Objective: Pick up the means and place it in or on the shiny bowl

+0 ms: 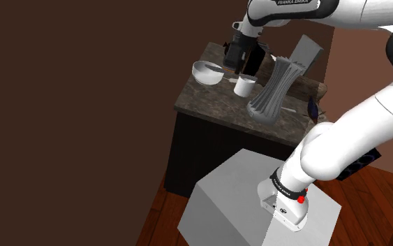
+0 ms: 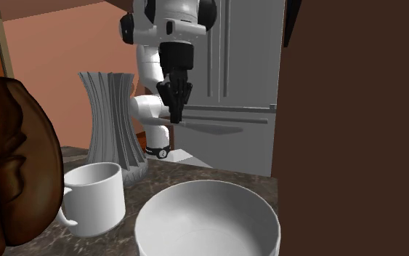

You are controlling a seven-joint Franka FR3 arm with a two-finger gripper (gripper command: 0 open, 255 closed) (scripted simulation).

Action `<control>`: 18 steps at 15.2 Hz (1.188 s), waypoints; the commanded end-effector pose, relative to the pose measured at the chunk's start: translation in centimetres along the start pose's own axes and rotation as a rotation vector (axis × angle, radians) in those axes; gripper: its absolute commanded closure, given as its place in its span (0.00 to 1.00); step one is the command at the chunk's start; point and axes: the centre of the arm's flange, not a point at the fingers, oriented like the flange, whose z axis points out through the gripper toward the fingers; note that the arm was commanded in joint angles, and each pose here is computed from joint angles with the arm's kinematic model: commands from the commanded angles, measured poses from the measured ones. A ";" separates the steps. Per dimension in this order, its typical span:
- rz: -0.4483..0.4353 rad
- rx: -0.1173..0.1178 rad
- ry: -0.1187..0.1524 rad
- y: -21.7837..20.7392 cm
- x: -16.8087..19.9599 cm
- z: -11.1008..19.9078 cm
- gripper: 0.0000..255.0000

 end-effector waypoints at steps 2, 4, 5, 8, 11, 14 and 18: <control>-0.001 0.000 -0.001 3.1 2.2 -0.6 1.00; -0.001 0.000 -0.001 5.3 3.6 -1.0 1.00; -0.001 0.000 -0.001 6.4 4.4 -1.2 1.00; -0.001 0.000 -0.001 9.7 6.5 -1.7 1.00; -0.001 0.000 -0.001 12.9 8.7 -2.2 1.00; -0.001 0.000 -0.001 16.2 10.9 -2.7 1.00; -0.001 0.000 -0.001 17.6 11.9 -1.4 1.00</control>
